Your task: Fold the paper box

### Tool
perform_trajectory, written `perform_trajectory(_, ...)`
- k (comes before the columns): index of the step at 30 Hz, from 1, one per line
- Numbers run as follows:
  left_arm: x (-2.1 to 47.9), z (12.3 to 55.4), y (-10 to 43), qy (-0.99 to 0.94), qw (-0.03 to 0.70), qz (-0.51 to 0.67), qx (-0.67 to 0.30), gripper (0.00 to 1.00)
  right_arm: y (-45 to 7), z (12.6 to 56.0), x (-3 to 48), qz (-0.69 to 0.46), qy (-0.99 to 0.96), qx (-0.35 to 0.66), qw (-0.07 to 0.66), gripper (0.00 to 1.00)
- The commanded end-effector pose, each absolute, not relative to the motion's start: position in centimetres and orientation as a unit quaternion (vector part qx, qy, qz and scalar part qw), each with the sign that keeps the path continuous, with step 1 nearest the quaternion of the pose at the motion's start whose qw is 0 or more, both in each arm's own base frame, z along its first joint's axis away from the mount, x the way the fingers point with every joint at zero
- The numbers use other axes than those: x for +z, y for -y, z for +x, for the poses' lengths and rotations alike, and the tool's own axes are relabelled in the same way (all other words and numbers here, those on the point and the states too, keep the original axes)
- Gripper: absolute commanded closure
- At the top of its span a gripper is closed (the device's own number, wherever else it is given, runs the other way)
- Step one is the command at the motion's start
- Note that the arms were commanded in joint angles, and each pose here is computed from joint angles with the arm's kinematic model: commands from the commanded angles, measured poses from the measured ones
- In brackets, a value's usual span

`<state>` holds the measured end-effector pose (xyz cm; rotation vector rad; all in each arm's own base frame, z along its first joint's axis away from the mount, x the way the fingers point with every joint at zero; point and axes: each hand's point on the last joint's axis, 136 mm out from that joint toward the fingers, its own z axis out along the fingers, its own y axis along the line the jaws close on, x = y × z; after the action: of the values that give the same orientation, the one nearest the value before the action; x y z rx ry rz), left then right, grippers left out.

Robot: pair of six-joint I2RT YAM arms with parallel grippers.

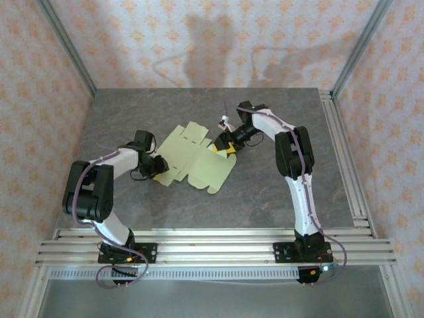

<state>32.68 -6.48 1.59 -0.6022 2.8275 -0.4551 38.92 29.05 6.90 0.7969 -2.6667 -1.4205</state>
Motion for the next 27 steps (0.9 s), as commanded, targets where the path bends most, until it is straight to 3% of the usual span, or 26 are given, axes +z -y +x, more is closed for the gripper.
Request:
perform_trajectory(1,-1.2,30.3,5.6,-0.971,0.049,-0.202,-0.118,0.67,-29.7,37.9,10.4,0.273,0.829,-0.487,-0.015,0.33)
perform_trajectory(6,-0.6,30.9,5.8,-0.971,0.054,-0.199,-0.122,0.67,-29.0,38.7,8.9,0.258,0.855,-0.45,-0.028,0.53)
perform_trajectory(9,0.4,31.3,5.9,-0.969,0.065,-0.2,-0.129,0.64,-28.4,39.8,7.8,0.246,0.875,-0.414,-0.042,0.72)
perform_trajectory(11,1.5,31.8,6.0,-0.966,0.081,-0.204,-0.137,0.57,-28.0,40.6,7.9,0.233,0.883,-0.402,-0.061,0.83)
perform_trajectory(14,4.3,32.8,6.0,-0.957,0.122,-0.215,-0.149,0.38,-27.4,42.4,8.5,0.203,0.895,-0.381,-0.116,1.0)
perform_trajectory(16,6.7,33.5,5.9,-0.948,0.159,-0.228,-0.155,0.23,-26.7,44.0,9.2,0.169,0.897,-0.372,-0.166,1.0)
perform_trajectory(19,9.9,34.4,5.8,-0.926,0.208,-0.259,-0.177,0.1,-25.1,46.1,10.0,0.083,0.904,-0.356,-0.222,1.0)
perform_trajectory(24,13.1,35.2,6.6,-0.888,0.271,-0.309,-0.207,0.0,-22.2,48.5,10.5,-0.082,0.89,-0.343,-0.289,1.0)
perform_trajectory(27,13.8,35.6,8.0,-0.862,0.294,-0.338,-0.237,0.0,-20.3,49.0,10.4,-0.187,0.86,-0.347,-0.323,1.0)
